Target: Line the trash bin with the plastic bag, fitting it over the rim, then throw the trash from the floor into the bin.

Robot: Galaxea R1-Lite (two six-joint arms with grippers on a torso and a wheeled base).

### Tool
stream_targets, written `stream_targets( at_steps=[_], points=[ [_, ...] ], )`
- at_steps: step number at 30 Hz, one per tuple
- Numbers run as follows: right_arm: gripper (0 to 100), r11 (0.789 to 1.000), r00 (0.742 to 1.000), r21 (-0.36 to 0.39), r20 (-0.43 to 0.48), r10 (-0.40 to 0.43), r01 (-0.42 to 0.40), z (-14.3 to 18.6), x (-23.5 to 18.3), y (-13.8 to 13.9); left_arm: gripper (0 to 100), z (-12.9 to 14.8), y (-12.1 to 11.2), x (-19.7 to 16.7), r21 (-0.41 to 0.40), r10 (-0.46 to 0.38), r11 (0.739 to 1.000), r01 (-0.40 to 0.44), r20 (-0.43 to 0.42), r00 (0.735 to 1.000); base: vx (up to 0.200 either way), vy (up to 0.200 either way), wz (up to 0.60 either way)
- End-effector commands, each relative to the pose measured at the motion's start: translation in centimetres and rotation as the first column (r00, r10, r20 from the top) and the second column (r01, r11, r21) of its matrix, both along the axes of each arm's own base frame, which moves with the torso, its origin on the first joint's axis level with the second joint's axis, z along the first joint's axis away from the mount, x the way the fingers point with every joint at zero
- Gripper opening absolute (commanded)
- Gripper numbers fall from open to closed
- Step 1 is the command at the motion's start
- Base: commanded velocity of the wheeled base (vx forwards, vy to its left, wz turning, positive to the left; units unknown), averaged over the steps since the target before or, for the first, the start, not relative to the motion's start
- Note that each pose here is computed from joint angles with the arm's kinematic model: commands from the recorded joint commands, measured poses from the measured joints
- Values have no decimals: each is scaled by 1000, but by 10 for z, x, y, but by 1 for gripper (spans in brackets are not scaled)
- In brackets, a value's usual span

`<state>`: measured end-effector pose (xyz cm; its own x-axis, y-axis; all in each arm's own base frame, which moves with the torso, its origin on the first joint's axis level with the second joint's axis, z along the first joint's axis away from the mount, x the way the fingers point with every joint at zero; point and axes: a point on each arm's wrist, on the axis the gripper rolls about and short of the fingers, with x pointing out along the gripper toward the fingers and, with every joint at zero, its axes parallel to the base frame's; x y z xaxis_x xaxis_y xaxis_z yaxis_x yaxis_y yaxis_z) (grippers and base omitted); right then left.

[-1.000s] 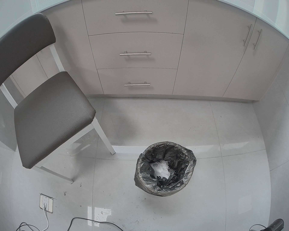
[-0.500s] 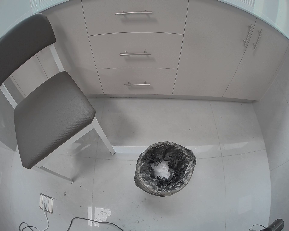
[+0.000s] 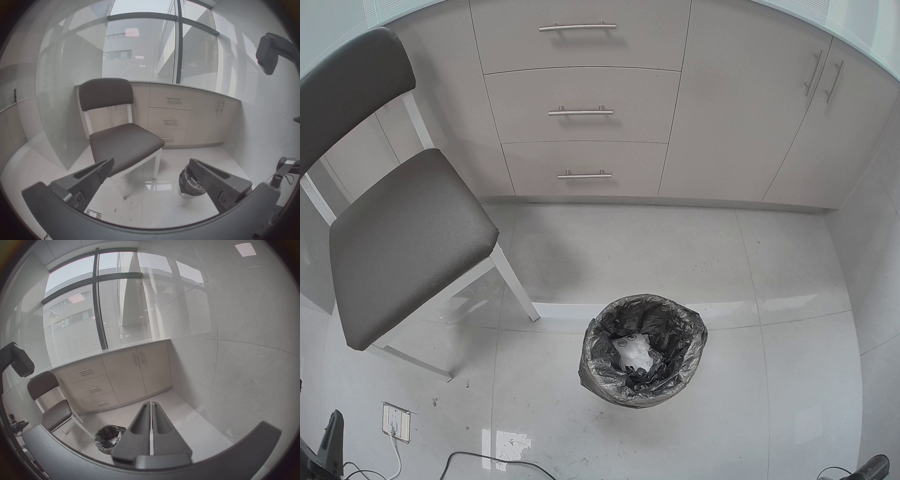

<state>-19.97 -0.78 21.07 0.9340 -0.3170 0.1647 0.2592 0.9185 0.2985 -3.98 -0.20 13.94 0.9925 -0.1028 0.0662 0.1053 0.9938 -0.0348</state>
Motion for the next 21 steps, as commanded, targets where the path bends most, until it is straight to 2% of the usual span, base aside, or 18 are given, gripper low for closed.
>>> stream_targets(
  at_steps=[1, 5, 9, 11, 18, 21],
  points=[
    [0, 1000, 1000, 5, 6, 0, 0, -2, -3, 0, 100, -21, 2, 7, 3, -6, 1000, 6, -51, 999, 0, 0, 0],
    [0, 1000, 1000, 8, 7, 0, 0, -2, -3, 0, 100, -33, 2, 14, 18, 30, 999, -30, -51, 998, 0, 0, 0],
    [0, 1000, 1000, -1, 2, 5, -5, -3, -2, 0, 100, -53, 2, 22, 126, 54, 991, -50, -30, 998, 0, 0, 0],
    [0, 1000, 1000, -4, -5, 4, -5, -3, 0, 0, 100, -55, 2, 22, 145, 62, 988, -57, -34, 997, 0, 0, 0],
    [0, 1000, 1000, 11, -26, 7, -7, -6, 7, 0, 100, -57, 2, 17, 126, 98, 987, -99, 13, 995, 0, 0, 0],
    [0, 1000, 1000, 9, -25, 7, -7, -6, 7, 0, 100, -58, 2, 17, 62, 104, 993, -103, -5, 995, 0, 0, 0]
  ],
)
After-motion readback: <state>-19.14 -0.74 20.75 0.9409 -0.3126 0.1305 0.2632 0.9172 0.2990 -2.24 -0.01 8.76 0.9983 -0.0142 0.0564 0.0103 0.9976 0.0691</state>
